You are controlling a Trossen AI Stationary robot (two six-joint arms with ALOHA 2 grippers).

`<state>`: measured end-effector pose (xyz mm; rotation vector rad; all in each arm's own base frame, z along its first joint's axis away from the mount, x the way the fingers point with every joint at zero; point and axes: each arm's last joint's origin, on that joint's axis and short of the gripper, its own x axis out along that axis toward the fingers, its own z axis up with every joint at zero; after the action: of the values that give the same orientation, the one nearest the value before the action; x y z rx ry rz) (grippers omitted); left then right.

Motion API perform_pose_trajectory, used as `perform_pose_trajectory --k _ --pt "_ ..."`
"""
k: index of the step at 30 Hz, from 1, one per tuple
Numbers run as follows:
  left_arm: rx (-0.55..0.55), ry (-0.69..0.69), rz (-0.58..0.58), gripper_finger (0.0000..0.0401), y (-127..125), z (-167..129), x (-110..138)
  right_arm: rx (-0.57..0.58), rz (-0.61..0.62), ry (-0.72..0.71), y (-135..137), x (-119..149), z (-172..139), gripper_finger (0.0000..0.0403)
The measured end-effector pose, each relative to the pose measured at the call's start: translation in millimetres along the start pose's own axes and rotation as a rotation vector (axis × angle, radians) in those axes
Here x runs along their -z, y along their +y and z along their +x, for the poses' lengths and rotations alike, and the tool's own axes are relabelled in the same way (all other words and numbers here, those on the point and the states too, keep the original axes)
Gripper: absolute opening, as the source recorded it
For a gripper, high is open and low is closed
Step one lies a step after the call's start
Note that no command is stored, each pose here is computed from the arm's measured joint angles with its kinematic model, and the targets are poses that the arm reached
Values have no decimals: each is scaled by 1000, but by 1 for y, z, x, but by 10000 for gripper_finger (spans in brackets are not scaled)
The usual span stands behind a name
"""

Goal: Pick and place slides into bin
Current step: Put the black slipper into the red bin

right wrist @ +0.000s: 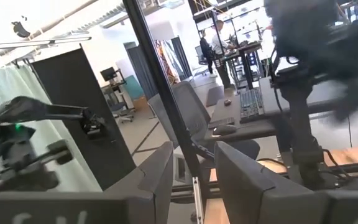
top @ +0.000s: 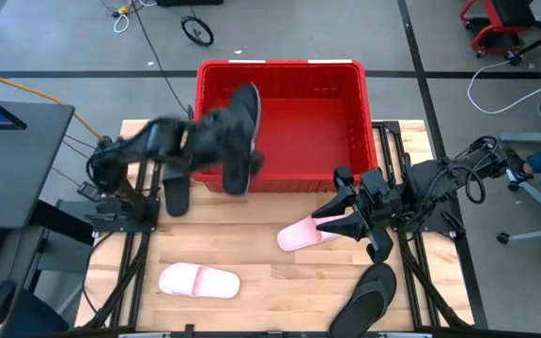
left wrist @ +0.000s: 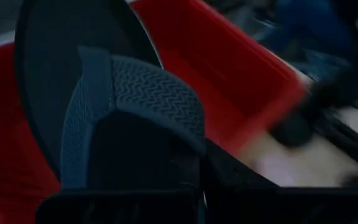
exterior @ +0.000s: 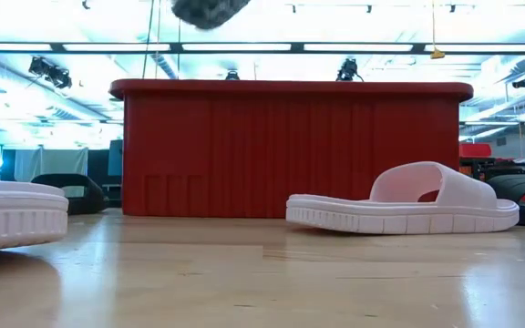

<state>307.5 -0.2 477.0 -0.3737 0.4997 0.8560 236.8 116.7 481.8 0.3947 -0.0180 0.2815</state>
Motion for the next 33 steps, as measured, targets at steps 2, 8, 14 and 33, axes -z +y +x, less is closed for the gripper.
perform_pose_trajectory --k 2,8,14,33 --pt "-75 3 -3 7 16 19 -12 0 -8 0 0 0 0 124" --pt "-235 177 11 6 57 98 -16 4 -27 8 0 1 0 124" --pt "-244 364 3 6 88 186 18 12 -8 30 -1 3 0 124" --pt "-318 352 -266 21 189 278 70 31 -18 78 -3 8 0 124"
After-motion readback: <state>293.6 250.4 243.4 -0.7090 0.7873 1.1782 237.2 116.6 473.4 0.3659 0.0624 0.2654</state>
